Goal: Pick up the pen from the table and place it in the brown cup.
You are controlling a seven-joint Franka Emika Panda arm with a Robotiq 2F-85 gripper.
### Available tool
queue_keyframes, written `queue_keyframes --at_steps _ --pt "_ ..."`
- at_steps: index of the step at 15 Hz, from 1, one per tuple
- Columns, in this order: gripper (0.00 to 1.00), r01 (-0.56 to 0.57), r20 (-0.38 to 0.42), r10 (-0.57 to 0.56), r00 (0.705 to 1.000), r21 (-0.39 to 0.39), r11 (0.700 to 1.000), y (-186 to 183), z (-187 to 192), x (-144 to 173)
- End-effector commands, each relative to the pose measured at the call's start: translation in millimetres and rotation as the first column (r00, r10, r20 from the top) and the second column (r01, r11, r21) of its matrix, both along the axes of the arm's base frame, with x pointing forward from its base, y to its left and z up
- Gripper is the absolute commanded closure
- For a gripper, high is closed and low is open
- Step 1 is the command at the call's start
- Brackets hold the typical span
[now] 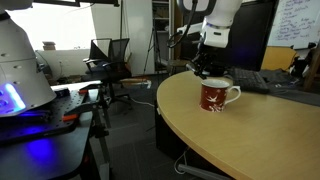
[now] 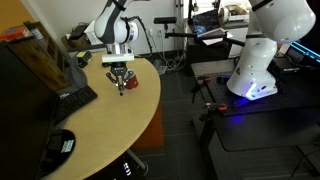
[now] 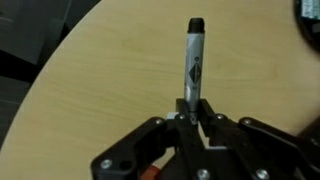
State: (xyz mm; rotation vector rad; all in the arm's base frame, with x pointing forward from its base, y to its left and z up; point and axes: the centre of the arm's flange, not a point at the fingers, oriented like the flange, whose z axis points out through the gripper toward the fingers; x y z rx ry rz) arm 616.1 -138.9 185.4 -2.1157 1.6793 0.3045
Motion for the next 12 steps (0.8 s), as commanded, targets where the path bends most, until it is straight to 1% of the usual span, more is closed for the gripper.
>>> queue_keyframes --at_steps 1,3,5,6,8,10,12 --pt "0.95 0.038 0.003 -0.04 0.999 0.199 0.979 -26.4 11.8 -2.0" --pt "0.95 0.086 -0.002 -0.089 0.996 0.305 0.949 -42.6 12.8 -6.0" --pt "0.95 0.139 -0.02 -0.143 0.99 0.401 0.905 -53.7 14.0 -11.4" --pt "0.95 0.186 -0.03 -0.192 0.981 0.431 0.883 -59.1 14.5 -14.7" --pt "0.95 0.237 -0.028 -0.251 0.968 0.442 0.865 -70.3 13.7 -19.7" --pt "0.95 0.301 -0.032 -0.316 0.948 0.405 0.863 -82.2 9.7 -23.2" --pt "0.95 0.338 -0.029 -0.352 0.935 0.37 0.865 -94.4 4.5 -27.6"
